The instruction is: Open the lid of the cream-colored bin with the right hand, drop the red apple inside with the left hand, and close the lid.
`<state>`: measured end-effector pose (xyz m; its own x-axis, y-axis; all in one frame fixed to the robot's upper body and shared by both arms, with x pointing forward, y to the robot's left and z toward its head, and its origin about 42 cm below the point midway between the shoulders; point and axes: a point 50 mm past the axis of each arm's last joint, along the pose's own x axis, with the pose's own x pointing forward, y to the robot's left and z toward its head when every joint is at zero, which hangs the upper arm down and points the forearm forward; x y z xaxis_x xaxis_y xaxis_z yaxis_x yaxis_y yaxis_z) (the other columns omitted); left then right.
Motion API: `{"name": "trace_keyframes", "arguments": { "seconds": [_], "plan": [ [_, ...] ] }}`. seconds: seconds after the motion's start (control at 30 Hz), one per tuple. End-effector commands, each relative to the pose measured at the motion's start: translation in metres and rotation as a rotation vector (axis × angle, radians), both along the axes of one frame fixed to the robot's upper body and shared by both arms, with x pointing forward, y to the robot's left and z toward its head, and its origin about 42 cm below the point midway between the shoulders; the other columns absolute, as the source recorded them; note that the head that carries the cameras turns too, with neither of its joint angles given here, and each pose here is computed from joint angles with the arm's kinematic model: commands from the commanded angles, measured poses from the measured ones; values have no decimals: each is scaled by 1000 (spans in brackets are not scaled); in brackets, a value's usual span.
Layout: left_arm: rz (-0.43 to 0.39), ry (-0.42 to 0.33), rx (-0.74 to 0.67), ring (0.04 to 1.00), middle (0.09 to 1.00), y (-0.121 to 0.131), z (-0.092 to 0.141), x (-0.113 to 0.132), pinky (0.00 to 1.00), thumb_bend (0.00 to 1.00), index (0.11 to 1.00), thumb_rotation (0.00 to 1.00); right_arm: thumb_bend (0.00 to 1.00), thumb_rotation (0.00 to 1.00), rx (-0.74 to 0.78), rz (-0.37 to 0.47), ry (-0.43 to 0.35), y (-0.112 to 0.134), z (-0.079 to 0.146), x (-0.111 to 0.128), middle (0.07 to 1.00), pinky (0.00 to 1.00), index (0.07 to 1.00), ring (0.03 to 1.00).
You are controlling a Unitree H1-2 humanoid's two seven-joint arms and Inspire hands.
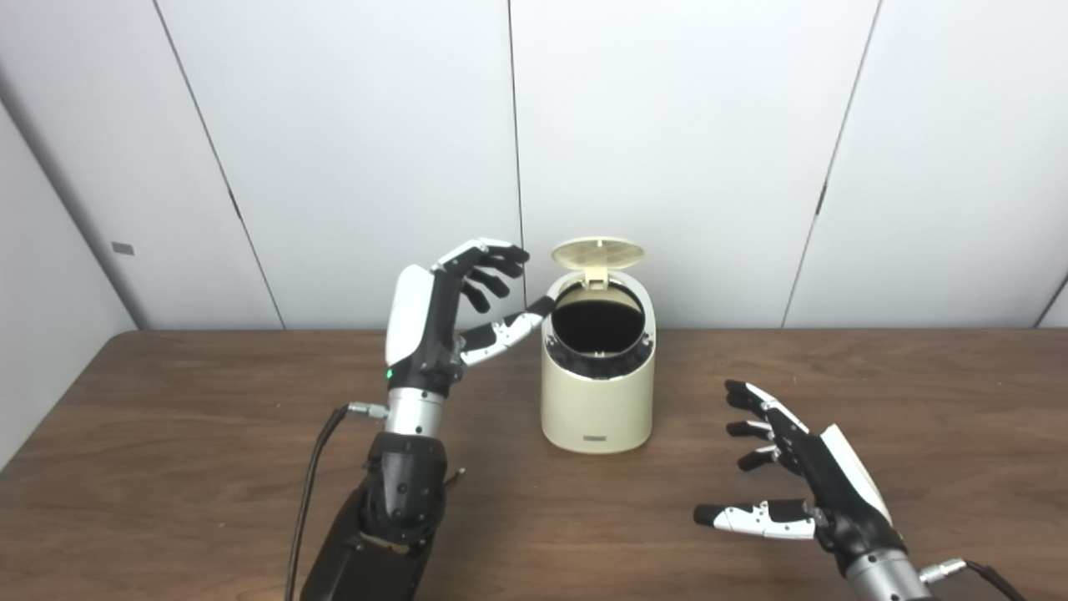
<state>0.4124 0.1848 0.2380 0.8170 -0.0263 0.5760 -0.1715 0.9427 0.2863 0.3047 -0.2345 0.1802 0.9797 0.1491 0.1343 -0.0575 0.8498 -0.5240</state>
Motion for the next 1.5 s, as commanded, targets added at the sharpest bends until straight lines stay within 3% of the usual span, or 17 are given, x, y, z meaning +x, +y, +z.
{"name": "trace_keyframes", "arguments": {
  "seconds": [0.0,0.17,0.23,0.37,0.47,0.77,1.03,1.23,1.33,1.47],
  "plan": [
    [-60,-53,-82,548,614,9,24,-2,423,573,642,172,659,159,7,0,-92,0,16,4,882,583,883,780],
    [-119,26,-230,641,677,41,18,-9,532,646,679,274,659,164,18,0,-88,-1,15,5,883,583,881,778],
    [-128,58,-284,651,688,50,11,-11,556,653,691,222,658,159,18,3,-91,-1,15,5,884,581,881,777],
    [-48,132,-325,535,628,60,-2,-14,403,648,645,111,654,154,20,7,-90,-1,15,5,882,583,880,781],
    [-43,201,-372,511,615,64,-12,-18,371,646,635,61,653,148,18,8,-87,-2,16,5,880,598,880,785],
    [-84,362,-473,606,665,71,-57,-35,504,662,667,36,647,127,22,7,-97,-4,20,7,883,585,881,785],
    [-86,439,-463,610,669,72,-93,-49,520,633,670,3,627,134,9,14,-125,-7,30,18,903,588,892,777],
    [-104,501,-427,617,663,68,-124,-62,551,608,677,0,639,260,-22,47,-221,-9,65,48,876,636,880,783],
    [-106,516,-441,628,663,64,-132,-66,576,610,674,0,664,386,-43,62,-254,-9,83,64,859,668,867,796],
    [-104,525,-435,633,662,60,-139,-68,593,600,673,0,693,456,-110,83,-305,-4,117,86,856,710,850,817]
  ]
}}
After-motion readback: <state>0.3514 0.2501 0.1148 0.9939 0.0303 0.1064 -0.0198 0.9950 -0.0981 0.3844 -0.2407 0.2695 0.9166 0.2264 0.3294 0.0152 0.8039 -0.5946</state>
